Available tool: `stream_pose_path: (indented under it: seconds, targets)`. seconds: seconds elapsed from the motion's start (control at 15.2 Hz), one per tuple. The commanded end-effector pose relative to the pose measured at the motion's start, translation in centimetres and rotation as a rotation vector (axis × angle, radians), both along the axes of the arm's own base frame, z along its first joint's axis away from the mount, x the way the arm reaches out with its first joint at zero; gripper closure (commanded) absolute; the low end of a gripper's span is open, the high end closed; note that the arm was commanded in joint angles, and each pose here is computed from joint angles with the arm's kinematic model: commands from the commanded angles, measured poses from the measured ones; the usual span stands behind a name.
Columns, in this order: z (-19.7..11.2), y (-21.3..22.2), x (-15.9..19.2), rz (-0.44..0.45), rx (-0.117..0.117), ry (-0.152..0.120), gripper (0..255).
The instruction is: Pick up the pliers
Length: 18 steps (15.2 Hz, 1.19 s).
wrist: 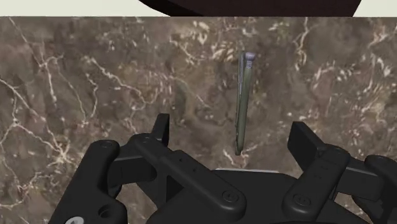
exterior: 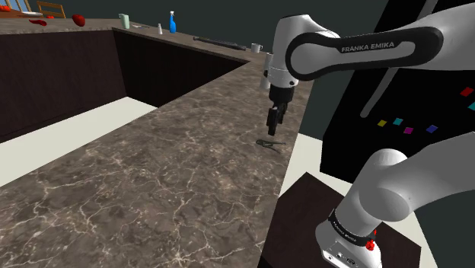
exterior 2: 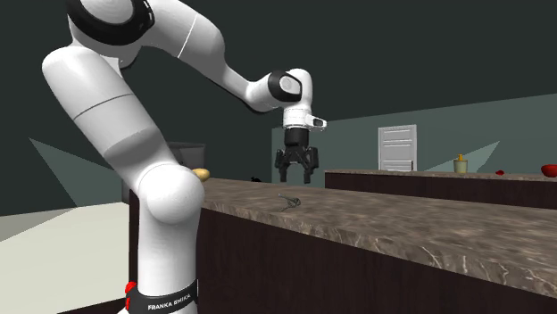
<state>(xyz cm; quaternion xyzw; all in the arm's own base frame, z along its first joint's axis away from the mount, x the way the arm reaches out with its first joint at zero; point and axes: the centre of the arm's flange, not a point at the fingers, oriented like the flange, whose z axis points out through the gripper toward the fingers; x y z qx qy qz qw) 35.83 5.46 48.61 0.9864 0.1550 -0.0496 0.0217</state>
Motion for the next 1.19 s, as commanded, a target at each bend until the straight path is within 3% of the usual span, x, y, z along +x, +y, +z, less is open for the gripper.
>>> stream_pose_path:
  seconds: [0.0,0.66,0.73,1.12]
  targets:
    - [-2.3,1.3,0.3,0.053,0.019,0.027,0]
    - [-6.8,1.6,0.3,0.065,0.023,0.033,0]
    - [-6.9,1.5,0.3,0.065,0.023,0.033,255]
    - [-6.8,1.5,0.3,0.065,0.023,0.033,255]
